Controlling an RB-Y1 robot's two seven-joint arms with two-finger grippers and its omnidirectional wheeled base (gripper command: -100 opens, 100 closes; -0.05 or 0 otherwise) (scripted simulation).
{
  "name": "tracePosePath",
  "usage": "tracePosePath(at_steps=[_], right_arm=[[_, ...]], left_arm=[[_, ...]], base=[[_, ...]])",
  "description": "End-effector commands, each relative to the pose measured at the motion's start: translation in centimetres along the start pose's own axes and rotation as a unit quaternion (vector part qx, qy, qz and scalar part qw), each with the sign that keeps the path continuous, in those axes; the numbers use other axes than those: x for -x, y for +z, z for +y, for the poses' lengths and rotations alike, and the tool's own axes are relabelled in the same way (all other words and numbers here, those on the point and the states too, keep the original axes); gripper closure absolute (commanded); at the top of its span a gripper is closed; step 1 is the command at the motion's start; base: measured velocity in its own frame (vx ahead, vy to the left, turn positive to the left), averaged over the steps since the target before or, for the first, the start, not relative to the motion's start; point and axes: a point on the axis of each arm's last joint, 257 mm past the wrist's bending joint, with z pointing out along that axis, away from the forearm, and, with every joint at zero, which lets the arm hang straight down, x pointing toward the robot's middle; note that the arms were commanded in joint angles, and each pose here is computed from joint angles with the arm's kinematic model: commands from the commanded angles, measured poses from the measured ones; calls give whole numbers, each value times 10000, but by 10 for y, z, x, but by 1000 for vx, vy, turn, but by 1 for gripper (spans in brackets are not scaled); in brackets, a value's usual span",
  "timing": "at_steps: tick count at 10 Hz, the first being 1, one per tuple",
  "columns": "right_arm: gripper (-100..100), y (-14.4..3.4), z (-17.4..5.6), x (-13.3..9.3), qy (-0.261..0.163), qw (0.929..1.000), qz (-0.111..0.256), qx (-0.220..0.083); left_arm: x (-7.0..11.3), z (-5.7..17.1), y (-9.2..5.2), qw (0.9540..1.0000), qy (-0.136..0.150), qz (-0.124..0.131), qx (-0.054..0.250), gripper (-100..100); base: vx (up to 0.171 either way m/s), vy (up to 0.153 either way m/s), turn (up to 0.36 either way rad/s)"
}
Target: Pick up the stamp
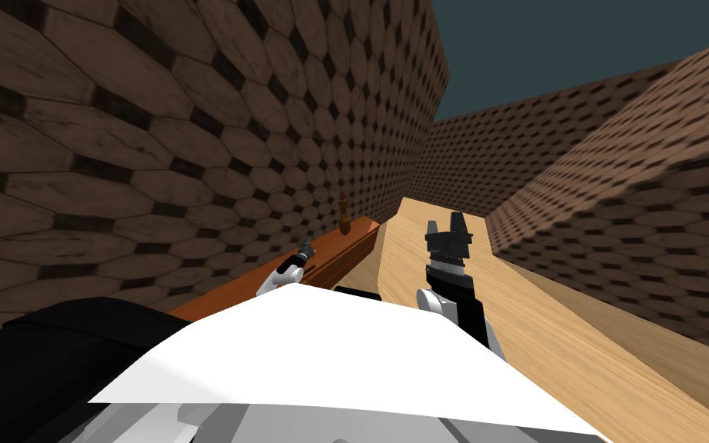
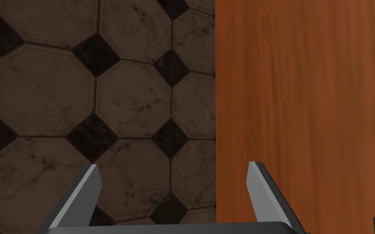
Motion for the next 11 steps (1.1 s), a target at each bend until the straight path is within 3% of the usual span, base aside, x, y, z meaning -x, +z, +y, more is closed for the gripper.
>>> tracePosePath(at_steps=[1, 4, 5, 6, 7, 8, 9, 10, 11], right_arm=[[0, 0, 0, 0, 0, 10000, 0, 0], [0, 0, 0, 0, 0, 10000, 0, 0], [0, 0, 0, 0, 0, 10000, 0, 0], [0, 0, 0, 0, 0, 10000, 0, 0], [0, 0, 0, 0, 0, 10000, 0, 0], [0, 0, 0, 0, 0, 10000, 0, 0], [0, 0, 0, 0, 0, 10000, 0, 0], [0, 0, 0, 0, 0, 10000, 0, 0], [0, 0, 0, 0, 0, 10000, 0, 0]], left_arm=[[21, 21, 4, 9990, -201, -221, 342, -100], [42, 48, 4, 9947, -384, -492, 812, -100], [60, 65, 4, 9904, -571, -687, 1058, -100], [61, 69, 3, 9892, -572, -720, 1145, -100], [76, 80, 2, 9842, -756, -886, 1333, -100], [80, 89, -1, 9816, -764, -953, 1466, -100], [96, 103, -4, 9748, -955, -1144, 1662, -100], [97, 109, -6, 9722, -959, -1188, 1775, -100], [113, 124, -11, 9629, -1151, -1395, 2001, -100]], base=[[-12, 46, -177], [-19, 41, -144], [-17, 40, -209], [-14, 38, -114], [-20, 37, -204], [-22, 42, -103], [-32, 37, -196], [-20, 35, -100], [-14, 38, -212]])
